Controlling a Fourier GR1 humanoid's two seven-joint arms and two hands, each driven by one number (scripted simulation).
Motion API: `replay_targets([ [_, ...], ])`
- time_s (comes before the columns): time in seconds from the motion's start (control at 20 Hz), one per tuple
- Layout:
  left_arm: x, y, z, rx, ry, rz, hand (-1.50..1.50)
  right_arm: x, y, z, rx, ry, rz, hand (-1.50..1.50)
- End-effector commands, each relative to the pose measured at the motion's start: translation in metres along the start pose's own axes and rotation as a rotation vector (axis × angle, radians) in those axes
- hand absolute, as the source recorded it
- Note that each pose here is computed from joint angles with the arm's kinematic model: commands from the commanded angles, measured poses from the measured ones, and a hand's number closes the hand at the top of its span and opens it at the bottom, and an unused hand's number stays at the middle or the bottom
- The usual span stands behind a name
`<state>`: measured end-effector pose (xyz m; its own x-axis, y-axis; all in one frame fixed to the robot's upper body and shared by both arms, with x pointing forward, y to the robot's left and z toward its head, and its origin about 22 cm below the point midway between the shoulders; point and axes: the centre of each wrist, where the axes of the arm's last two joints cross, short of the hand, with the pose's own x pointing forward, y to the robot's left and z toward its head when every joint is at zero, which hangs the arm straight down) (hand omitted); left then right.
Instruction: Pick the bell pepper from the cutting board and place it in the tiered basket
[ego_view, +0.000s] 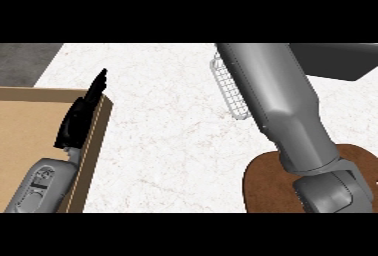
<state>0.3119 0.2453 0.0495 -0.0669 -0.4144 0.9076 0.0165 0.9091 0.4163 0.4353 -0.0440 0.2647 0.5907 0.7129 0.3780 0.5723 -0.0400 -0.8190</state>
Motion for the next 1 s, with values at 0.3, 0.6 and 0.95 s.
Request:
replay_targets([
  [0.3,-0.012,0.013,0.01,0.054,0.038,-0.005,0.0,0.01,0.017,-0.005,-0.042,0.238,0.361,1.5],
  [0.6,-0.012,0.017,0.002,0.095,0.036,-0.005,0.0,0.009,0.029,0.001,0.012,0.238,0.412,1.5],
  [0.95,-0.034,0.031,0.025,0.1,0.063,-0.023,0.0,-0.001,0.045,-0.002,0.133,0.231,0.34,1.5],
])
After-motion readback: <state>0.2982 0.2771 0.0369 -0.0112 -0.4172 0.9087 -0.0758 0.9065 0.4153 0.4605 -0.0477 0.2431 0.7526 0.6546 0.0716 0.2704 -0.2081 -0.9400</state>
